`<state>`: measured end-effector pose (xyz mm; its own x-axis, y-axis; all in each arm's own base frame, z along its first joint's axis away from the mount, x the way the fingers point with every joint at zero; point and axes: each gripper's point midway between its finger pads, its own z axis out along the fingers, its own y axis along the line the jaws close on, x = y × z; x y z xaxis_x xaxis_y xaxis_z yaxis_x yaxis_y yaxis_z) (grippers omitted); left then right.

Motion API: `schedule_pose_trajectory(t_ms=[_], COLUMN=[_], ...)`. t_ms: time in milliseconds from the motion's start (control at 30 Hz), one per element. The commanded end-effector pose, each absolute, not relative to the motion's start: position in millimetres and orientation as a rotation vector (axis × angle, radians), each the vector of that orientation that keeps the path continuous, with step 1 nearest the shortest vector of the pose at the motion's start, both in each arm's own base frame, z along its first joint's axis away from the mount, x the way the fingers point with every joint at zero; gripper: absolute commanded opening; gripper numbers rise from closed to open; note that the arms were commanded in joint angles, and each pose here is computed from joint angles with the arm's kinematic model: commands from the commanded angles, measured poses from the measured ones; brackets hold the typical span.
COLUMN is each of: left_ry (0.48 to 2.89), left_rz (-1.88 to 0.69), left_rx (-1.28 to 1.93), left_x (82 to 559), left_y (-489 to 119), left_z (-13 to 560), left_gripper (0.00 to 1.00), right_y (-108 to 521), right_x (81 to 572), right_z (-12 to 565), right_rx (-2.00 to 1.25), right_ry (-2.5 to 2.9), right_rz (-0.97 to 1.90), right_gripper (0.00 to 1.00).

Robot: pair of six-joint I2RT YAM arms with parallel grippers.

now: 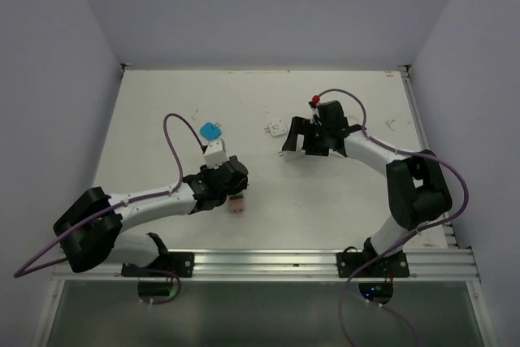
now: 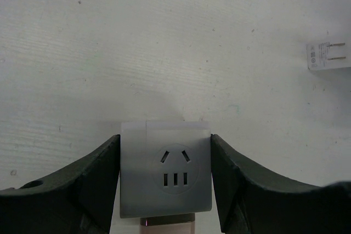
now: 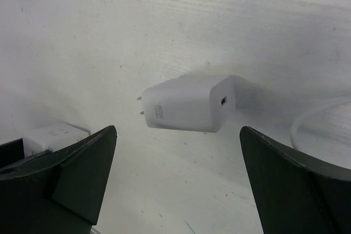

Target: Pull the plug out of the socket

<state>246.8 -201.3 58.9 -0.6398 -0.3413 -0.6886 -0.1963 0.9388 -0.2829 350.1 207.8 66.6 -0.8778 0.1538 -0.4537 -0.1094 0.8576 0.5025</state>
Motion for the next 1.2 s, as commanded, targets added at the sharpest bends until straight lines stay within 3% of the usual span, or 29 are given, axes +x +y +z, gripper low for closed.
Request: schedule_pose_trajectory(t_ms=[0, 133, 333, 533, 900, 967, 1033, 1167], left_ry=[2.232, 2.229, 2.2, 2.218, 2.224, 2.229, 2.229, 2.211], left_rz=[-0.312, -0.335, -0.351, -0.337, -0.303, -0.305, -0.309, -0.341], left_rx=[-0.46, -0.463, -0.524, -0.571, -0.658, -0.66, -0.659, -0.683], left_x=[260, 262, 267, 272, 278, 277, 276, 273], left_y=[-215, -219, -222, -229, -235, -235, -235, -235], left_z=[78, 82, 90, 82, 60, 59, 59, 63], left_gripper=[0.33, 0.34, 0.57, 0.62, 0.63, 0.71, 0.72, 0.65], right_y=[188, 185, 181, 175, 208, 220, 223, 239], right_x=[350, 340, 329, 310, 261, 250, 244, 241], right_z=[76, 75, 99, 121, 106, 101, 94, 104], right_rx=[0.009, -0.019, -0.067, -0.097, -0.292, -0.275, -0.179, -0.066], right_ry=[2.513, 2.524, 2.434, 2.366, 2.348, 2.339, 2.338, 2.256], right_rz=[0.591, 0.588, 0.604, 0.626, 0.759, 0.827, 0.901, 1.054], right_gripper=[0.99, 0.99, 0.99, 0.99, 0.99, 0.99, 0.98, 0.97])
